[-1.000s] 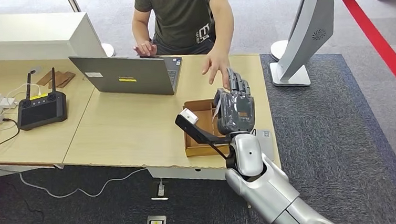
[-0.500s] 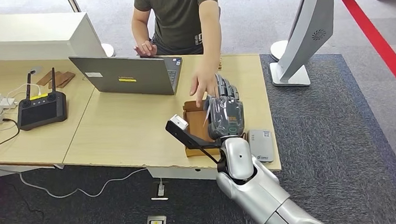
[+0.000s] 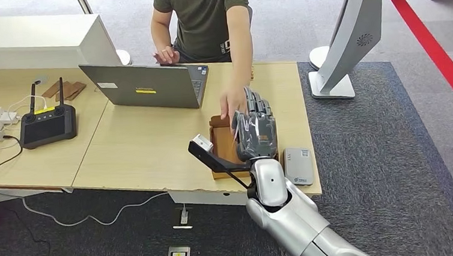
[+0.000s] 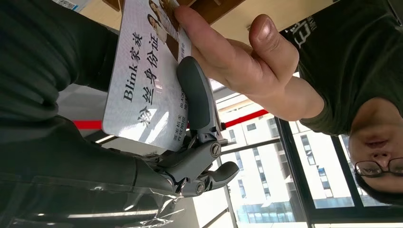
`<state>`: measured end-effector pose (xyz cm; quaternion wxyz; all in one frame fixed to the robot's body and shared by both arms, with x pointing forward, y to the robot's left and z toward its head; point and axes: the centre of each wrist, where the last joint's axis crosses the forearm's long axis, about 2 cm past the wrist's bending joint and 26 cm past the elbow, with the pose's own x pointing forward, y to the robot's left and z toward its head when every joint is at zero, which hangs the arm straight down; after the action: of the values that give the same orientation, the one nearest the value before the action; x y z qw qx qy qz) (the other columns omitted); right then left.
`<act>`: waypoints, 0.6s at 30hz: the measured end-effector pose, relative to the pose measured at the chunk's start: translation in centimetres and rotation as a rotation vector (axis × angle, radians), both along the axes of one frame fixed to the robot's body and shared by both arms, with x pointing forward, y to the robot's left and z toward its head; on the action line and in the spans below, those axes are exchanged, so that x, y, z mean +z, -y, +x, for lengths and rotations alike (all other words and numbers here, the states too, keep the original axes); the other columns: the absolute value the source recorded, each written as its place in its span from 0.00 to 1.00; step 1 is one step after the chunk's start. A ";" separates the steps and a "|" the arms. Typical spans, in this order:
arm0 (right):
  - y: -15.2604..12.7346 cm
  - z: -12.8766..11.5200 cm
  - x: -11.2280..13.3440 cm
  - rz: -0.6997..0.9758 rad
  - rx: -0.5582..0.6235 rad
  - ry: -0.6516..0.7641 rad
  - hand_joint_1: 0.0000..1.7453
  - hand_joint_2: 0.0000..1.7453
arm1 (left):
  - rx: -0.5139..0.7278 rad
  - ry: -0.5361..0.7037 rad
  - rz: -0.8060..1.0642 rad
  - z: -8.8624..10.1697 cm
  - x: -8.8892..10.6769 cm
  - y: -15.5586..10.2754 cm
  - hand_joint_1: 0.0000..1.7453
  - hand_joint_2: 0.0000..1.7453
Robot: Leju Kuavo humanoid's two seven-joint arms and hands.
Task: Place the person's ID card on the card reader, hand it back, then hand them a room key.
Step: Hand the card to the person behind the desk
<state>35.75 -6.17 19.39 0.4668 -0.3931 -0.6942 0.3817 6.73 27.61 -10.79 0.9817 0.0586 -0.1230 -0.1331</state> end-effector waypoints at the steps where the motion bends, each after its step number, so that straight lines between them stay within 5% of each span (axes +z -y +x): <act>1: 0.0 0.0 0.0 -0.006 -0.004 0.001 1.00 1.00 | 0.000 0.000 0.000 0.0 0.0 0.0 0.00 0.00; 7: 0.1 0.1 -0.3 -0.037 -0.018 0.004 1.00 1.00 | 0.000 0.000 -0.001 0.0 0.0 0.0 0.00 0.00; 8: 0.1 0.1 -0.4 -0.042 -0.018 0.005 0.92 1.00 | 0.000 0.000 -0.001 0.0 0.0 0.1 0.00 0.00; 11: 0.0 0.1 -0.6 -0.058 -0.016 0.005 0.17 1.00 | 0.000 -0.001 -0.001 -0.1 0.0 0.1 0.00 0.00; 12: 0.0 0.0 -0.6 -0.062 -0.014 0.003 0.00 1.00 | 0.001 -0.001 -0.001 -0.1 0.0 0.1 0.00 0.00; 18: -0.2 -0.1 -0.8 -0.044 -0.005 0.006 0.00 1.00 | 0.000 -0.001 -0.002 -0.2 0.0 0.1 0.00 0.00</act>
<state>35.67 -5.98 18.56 0.4569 -0.4061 -0.6859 0.3948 6.53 27.55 -10.82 0.9818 0.0577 -0.1226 -0.1333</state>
